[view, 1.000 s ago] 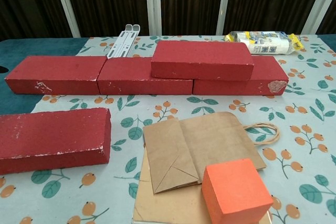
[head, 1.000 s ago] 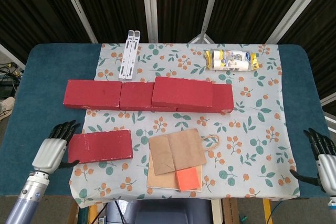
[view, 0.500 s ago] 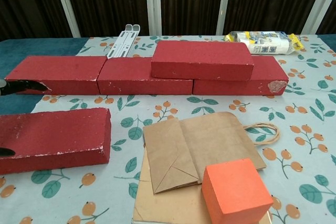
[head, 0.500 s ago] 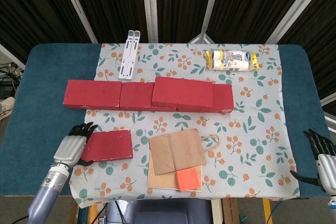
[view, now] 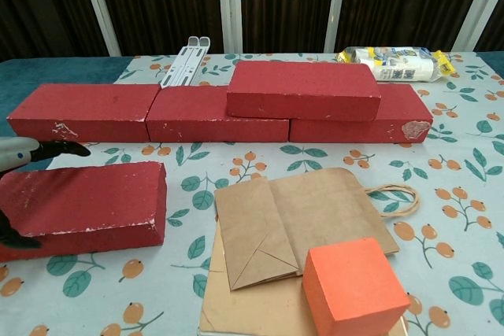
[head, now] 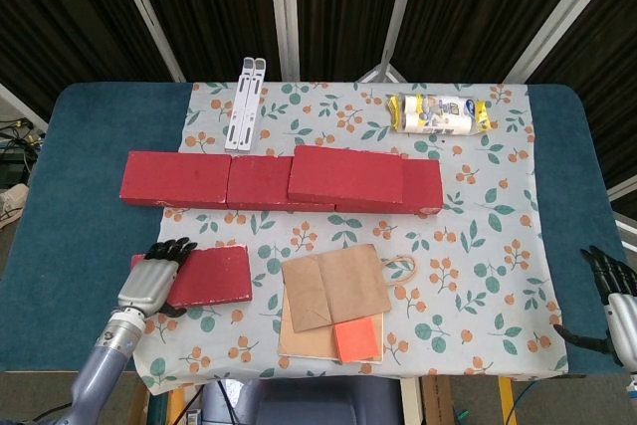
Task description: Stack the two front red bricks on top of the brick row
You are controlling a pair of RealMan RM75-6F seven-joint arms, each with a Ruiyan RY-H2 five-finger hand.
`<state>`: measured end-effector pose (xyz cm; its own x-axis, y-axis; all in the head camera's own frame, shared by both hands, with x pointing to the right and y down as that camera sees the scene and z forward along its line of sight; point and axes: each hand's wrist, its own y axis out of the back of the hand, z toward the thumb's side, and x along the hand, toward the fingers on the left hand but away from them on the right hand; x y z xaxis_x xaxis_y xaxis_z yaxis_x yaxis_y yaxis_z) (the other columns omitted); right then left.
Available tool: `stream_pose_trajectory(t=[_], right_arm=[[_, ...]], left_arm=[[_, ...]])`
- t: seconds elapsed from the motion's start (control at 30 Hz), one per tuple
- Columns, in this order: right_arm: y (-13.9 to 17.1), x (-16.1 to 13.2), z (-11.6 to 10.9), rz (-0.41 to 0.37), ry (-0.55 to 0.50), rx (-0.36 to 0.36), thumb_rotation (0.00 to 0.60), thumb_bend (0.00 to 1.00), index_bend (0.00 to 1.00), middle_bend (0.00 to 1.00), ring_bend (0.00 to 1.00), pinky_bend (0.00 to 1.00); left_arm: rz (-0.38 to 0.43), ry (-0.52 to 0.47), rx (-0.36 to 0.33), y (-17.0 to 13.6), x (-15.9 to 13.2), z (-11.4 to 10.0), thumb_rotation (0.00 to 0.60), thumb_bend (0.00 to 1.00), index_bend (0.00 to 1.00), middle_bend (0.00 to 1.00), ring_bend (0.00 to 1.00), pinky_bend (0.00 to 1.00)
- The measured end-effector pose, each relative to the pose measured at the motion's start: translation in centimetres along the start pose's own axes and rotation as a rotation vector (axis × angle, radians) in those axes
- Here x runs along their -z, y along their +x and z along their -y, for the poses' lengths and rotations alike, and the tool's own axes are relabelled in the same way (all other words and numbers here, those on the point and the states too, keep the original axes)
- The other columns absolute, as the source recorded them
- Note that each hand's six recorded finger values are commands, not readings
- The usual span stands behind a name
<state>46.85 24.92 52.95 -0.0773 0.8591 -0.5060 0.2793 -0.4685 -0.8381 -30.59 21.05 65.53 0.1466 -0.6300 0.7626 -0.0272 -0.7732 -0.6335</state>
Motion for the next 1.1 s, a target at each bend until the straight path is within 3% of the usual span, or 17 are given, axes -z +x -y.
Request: stream_pose_trajectory(t=[0.2, 0.43, 0.67, 0.87, 1.1], right_arm=[[0.0, 0.1, 0.0, 0.009, 0.001, -0.004, 0.6, 0.06, 0.0, 0.0, 0.0, 0.0], [0.0, 0.1, 0.0, 0.014, 0.001, -0.007, 0.6, 0.06, 0.0, 0.0, 0.0, 0.0], [-0.1, 0.2, 0.2, 0.021, 0.001, -0.017, 0.6, 0.06, 0.0, 0.0, 0.0, 0.0], [1.3, 0.2, 0.6, 0.002, 0.032, -0.061, 0.6, 0.06, 0.0, 0.0, 0.0, 0.0], [1.4, 0.9, 0.7, 0.048, 0.016, -0.035, 0.6, 0.06, 0.0, 0.0, 0.0, 0.0]], left_arm=[[-0.006, 0.016, -0.015, 0.6, -0.2, 0.2, 0.6, 0.0, 0.0, 0.01, 0.0, 0.09], [-0.036, 0.071, -0.018, 0.9, 0.1, 0.3, 0.6, 0.0, 0.01, 0.11, 0.09, 0.21], [-0.071, 0.155, -0.008, 1.3, -0.1, 0.3, 0.6, 0.0, 0.13, 0.21, 0.15, 0.24], [-0.076, 0.166, -0.052, 1.8, -0.7, -1.5, 0.6, 0.0, 0.27, 0.32, 0.23, 0.27], [-0.082, 0.121, -0.061, 3.0, -0.8, -5.0, 0.6, 0.03, 0.24, 0.29, 0.23, 0.27]])
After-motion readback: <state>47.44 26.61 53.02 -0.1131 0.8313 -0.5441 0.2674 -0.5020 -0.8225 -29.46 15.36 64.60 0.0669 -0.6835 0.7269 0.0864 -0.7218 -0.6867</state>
